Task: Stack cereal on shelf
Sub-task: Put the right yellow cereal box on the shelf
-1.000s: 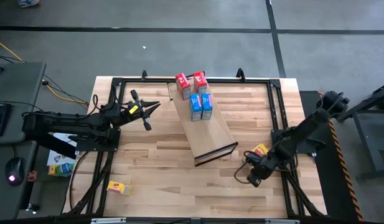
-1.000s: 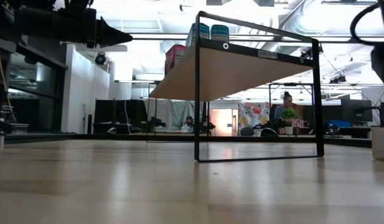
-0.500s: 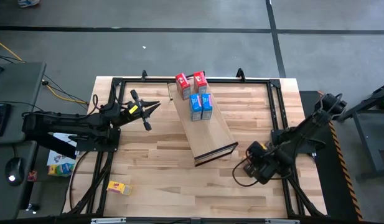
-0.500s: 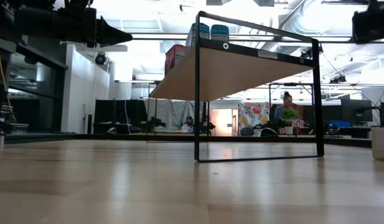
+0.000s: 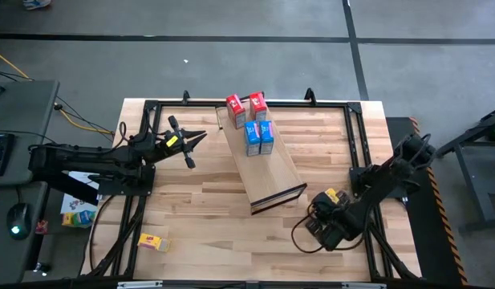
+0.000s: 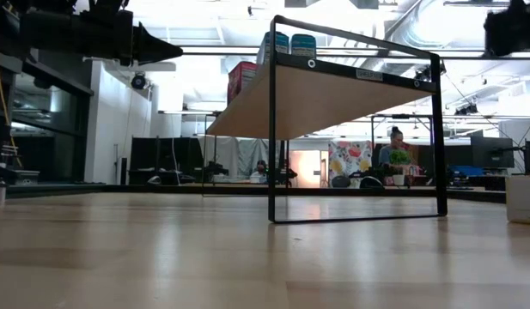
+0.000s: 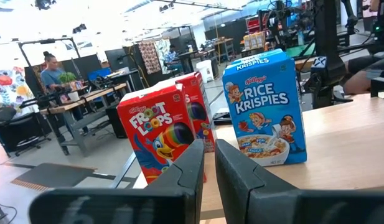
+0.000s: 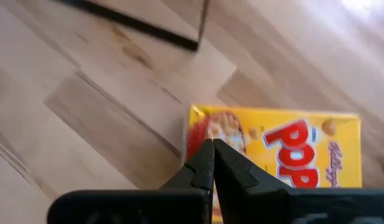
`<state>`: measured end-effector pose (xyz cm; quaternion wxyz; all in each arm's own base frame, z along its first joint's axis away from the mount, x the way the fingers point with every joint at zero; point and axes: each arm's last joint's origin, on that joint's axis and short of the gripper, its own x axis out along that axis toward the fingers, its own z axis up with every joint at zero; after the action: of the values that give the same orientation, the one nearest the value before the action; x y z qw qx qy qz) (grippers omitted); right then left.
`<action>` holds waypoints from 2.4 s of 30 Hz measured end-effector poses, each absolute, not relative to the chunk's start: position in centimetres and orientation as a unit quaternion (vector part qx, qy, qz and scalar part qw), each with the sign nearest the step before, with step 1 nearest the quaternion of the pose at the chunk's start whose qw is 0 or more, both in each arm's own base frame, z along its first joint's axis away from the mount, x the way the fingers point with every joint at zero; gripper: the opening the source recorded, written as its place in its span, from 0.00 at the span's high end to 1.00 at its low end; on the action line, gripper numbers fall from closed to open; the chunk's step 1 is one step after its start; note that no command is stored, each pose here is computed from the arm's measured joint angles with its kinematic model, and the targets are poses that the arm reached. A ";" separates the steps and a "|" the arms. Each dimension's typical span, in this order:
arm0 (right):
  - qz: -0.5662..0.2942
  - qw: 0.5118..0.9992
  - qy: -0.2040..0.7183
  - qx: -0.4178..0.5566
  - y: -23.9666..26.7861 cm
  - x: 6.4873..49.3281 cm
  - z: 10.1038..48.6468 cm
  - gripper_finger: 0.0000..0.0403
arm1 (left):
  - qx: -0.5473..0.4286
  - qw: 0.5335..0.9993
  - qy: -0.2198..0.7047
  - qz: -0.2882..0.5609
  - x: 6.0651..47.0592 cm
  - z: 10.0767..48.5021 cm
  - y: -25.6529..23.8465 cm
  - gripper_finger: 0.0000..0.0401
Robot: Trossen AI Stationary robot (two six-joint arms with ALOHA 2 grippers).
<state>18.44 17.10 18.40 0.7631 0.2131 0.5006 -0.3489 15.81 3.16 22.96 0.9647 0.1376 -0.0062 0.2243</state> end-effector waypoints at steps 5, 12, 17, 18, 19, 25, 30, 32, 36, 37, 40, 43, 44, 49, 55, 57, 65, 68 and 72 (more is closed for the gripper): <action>-0.369 0.764 0.488 0.203 18.3 19.8 18.0 1.00 | 0.137 0.965 -0.006 0.224 15.8 23.0 3.2 0.92; -0.453 0.704 0.519 0.173 19.9 21.0 17.8 1.00 | 0.137 0.965 -0.006 0.224 15.8 23.0 3.2 0.92; -0.484 0.688 0.511 0.177 21.0 22.2 18.2 1.00 | 0.137 0.965 -0.006 0.224 15.8 23.0 3.2 0.92; -0.491 0.682 0.511 0.181 21.1 22.3 18.1 1.00 | 0.137 0.965 -0.006 0.224 15.8 23.0 3.2 0.92; -0.498 0.675 0.513 0.182 21.2 22.5 17.9 1.00 | 0.137 0.965 -0.006 0.224 15.8 23.0 3.2 0.92; -0.536 0.632 0.532 0.174 21.3 22.9 16.3 1.00 | 0.129 0.966 -0.008 0.224 15.8 23.0 3.2 0.92; -0.536 0.640 0.524 0.168 21.3 23.1 15.8 1.00 | 0.129 0.966 -0.008 0.224 15.8 23.0 3.2 0.92; -0.533 0.648 0.518 0.169 21.4 23.1 15.8 1.00 | 0.129 0.966 -0.009 0.224 15.8 23.0 3.2 0.92; -0.529 0.659 0.507 0.169 21.4 23.3 15.8 1.00 | 0.129 0.966 -0.008 0.224 15.8 23.0 3.2 0.92; -0.528 0.663 0.503 0.169 21.4 23.3 15.8 1.00 | 0.129 0.966 -0.008 0.224 15.8 23.0 3.2 0.92; -0.523 0.679 0.487 0.167 21.5 23.6 16.1 1.00 | 0.129 0.966 -0.008 0.224 15.8 23.0 3.2 0.92; -0.520 0.690 0.473 0.172 21.6 24.3 16.9 1.00 | 0.129 0.966 -0.008 0.224 15.8 23.0 3.2 0.92; -0.519 0.691 0.471 0.173 21.6 24.5 17.2 1.00 | 0.129 0.966 -0.008 0.224 15.8 23.0 3.2 0.92; -0.526 0.682 0.485 0.151 21.6 25.6 17.5 1.00 | 0.126 0.966 -0.008 0.224 15.8 23.0 3.2 0.92; -0.533 0.664 0.509 0.124 22.6 27.9 17.5 1.00 | 0.126 0.966 -0.008 0.224 15.8 22.9 3.2 0.92; -0.536 0.658 0.515 0.118 22.6 28.3 17.4 1.00 | 0.125 0.966 -0.008 0.224 15.8 22.9 3.2 0.92; -0.549 0.645 0.521 0.112 22.4 28.6 16.1 1.00 | 0.125 0.967 -0.006 0.222 15.8 22.9 3.1 0.92; -0.551 0.644 0.518 0.115 22.4 28.6 16.1 1.00 | 0.125 0.967 -0.006 0.221 15.8 22.9 3.1 0.92; -0.560 0.622 0.535 0.115 21.9 28.4 15.6 1.00 | 0.125 0.967 -0.006 0.221 15.8 22.9 3.1 0.92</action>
<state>28.41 21.91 15.64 0.6217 0.1154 0.5354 -0.5599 15.83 3.14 22.88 0.9671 0.1252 -0.0059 0.2214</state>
